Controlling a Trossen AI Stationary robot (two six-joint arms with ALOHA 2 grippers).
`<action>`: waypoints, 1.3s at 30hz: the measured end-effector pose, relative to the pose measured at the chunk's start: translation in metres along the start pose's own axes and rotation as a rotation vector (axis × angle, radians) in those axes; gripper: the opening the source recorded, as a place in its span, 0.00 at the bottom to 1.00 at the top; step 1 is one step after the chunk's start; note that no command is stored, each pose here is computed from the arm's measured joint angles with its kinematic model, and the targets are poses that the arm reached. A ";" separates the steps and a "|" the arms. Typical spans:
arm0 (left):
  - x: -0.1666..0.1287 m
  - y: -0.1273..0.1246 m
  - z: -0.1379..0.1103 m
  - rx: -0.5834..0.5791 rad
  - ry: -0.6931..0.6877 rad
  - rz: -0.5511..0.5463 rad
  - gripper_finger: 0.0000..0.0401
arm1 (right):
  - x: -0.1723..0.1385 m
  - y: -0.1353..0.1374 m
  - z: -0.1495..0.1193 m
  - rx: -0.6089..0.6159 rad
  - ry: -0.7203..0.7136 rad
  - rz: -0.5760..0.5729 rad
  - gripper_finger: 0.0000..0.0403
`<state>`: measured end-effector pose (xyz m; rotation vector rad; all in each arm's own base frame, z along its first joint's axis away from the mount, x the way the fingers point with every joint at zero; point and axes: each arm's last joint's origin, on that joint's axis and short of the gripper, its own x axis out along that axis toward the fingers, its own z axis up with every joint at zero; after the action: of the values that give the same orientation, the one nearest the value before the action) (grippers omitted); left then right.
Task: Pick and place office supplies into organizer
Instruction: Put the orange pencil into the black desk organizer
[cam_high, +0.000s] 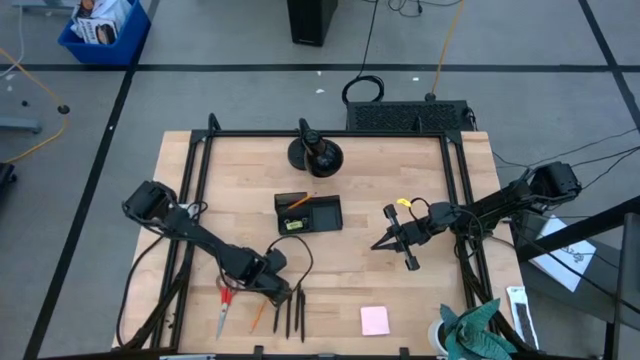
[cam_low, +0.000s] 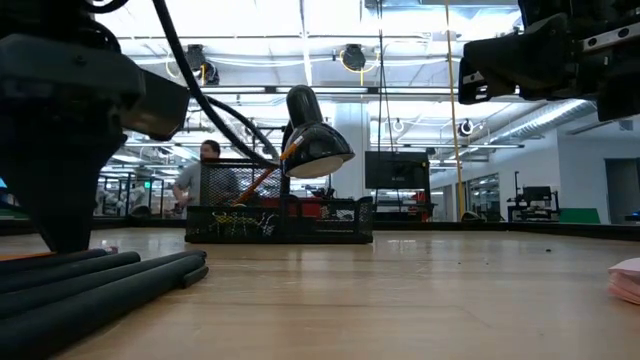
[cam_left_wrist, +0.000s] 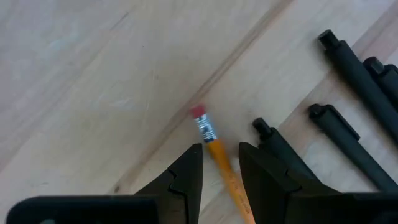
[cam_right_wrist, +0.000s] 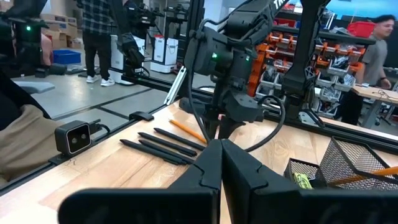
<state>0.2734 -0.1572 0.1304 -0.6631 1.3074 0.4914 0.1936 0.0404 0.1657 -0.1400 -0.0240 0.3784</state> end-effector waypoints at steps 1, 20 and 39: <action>0.004 0.000 0.000 0.001 0.003 0.010 0.28 | 0.000 0.000 0.000 0.000 0.000 0.000 0.00; 0.013 -0.002 -0.011 0.022 -0.074 0.055 0.28 | 0.000 0.000 0.001 0.008 -0.007 -0.006 0.00; 0.014 -0.004 -0.011 0.016 -0.105 0.035 0.14 | 0.000 -0.001 0.001 0.024 -0.001 -0.048 0.00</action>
<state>0.2711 -0.1687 0.1161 -0.5938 1.2244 0.5370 0.1940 0.0395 0.1664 -0.1150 -0.0238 0.3309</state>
